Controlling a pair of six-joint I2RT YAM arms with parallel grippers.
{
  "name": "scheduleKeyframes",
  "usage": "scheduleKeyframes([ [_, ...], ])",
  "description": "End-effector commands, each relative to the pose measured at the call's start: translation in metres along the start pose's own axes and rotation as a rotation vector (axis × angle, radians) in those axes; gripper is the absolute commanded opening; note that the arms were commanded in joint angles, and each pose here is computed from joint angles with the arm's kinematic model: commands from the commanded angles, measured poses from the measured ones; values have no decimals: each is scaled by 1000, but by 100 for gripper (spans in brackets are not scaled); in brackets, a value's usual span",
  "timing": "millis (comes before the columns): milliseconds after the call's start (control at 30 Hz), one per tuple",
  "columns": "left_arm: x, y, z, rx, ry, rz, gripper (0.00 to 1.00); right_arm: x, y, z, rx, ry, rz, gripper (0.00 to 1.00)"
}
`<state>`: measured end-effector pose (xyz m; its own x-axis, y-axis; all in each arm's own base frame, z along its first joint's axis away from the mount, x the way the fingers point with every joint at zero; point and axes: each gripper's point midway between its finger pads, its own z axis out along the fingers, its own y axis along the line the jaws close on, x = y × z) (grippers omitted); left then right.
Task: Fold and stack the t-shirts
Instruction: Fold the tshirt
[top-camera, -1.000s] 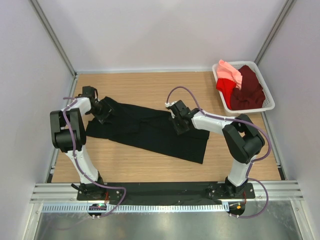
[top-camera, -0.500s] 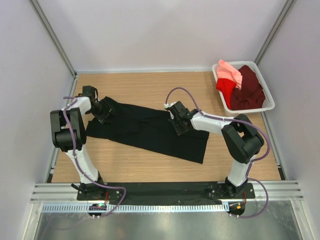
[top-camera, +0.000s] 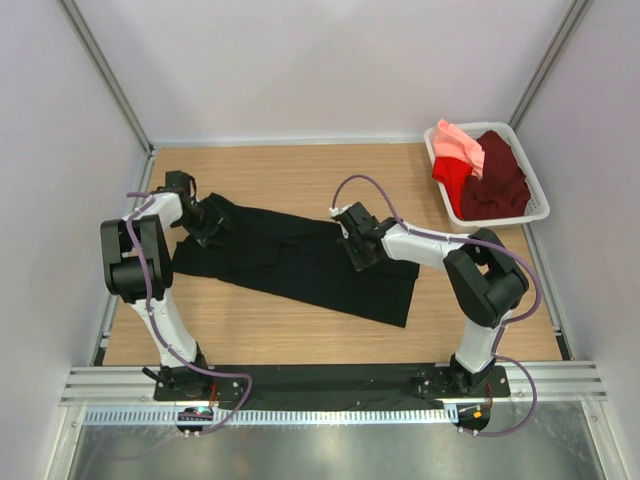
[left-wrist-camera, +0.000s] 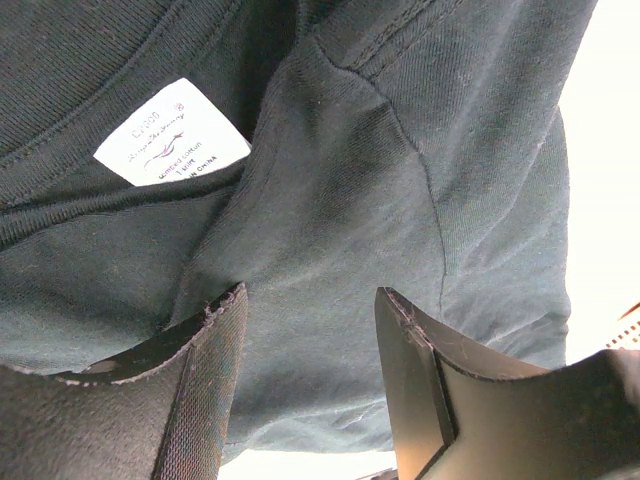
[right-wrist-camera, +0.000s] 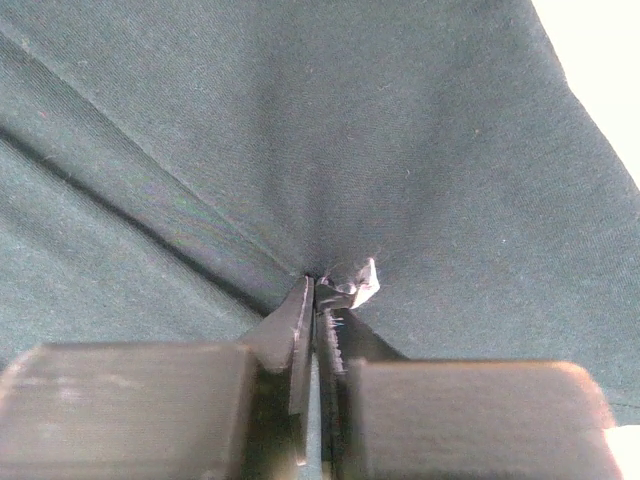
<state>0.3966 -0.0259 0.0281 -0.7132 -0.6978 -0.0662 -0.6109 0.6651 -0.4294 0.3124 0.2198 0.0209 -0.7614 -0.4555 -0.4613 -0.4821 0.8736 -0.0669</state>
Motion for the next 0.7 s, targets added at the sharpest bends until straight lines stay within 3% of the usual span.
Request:
scheduleKeyframes([
  [0,-12,29,9,-110,-43,12,57,-8,1,-12,-1,-28,14,1],
  [267,-12,35,10,-134,-45,6,57,-19,0,-26,5,-82,32,1],
  [667,-15,39,6,-160,-68,-10,59,6,6,-23,-24,17,26,1],
])
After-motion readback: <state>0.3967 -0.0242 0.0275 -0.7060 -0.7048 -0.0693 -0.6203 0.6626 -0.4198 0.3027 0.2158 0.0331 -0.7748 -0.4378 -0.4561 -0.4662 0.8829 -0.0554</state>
